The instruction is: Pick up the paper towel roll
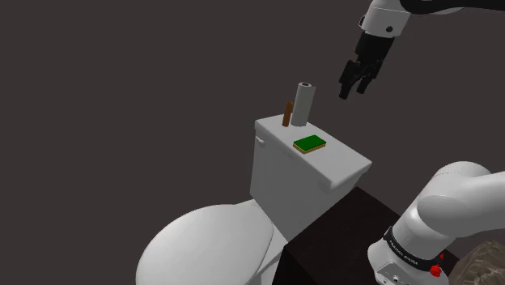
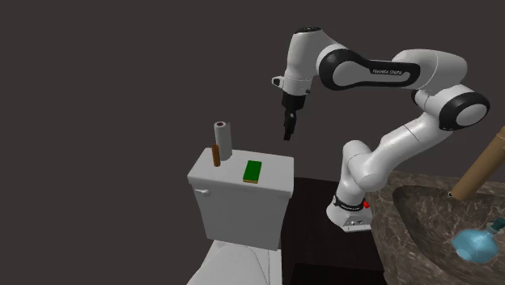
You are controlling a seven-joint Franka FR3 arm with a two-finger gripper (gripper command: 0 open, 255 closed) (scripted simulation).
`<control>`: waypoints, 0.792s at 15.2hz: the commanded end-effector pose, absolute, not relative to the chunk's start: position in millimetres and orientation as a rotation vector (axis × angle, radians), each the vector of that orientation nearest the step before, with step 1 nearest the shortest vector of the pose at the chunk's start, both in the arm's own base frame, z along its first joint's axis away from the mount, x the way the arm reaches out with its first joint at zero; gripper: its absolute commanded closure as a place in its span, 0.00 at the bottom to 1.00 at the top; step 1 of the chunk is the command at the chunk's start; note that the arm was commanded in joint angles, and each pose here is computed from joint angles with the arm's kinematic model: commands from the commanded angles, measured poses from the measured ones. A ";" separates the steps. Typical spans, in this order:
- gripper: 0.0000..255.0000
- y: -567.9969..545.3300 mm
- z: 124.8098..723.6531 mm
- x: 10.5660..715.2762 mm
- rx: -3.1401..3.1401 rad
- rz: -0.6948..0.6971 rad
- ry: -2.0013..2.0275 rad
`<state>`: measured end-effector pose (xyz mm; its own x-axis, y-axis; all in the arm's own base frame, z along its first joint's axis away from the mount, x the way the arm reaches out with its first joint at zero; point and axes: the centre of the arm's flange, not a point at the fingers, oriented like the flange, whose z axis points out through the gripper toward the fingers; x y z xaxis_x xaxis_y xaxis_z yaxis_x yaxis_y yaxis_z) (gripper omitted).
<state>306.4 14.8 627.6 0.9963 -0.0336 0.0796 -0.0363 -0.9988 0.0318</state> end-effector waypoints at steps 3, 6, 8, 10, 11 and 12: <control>0.00 1.1 623.7 329.6 3.109 0.116 -0.055; 0.00 -19.5 617.5 364.4 3.114 0.104 -0.056; 0.00 -33.2 613.2 387.6 3.118 0.097 -0.057; 0.00 -47.0 608.7 410.7 3.121 0.089 -0.058; 0.00 -53.8 606.4 422.3 3.123 0.085 -0.058; 0.00 -60.7 604.0 433.9 3.125 0.082 -0.059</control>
<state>421.4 -54.3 605.2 0.9978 -0.0368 0.0547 -0.0377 -0.9992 0.0152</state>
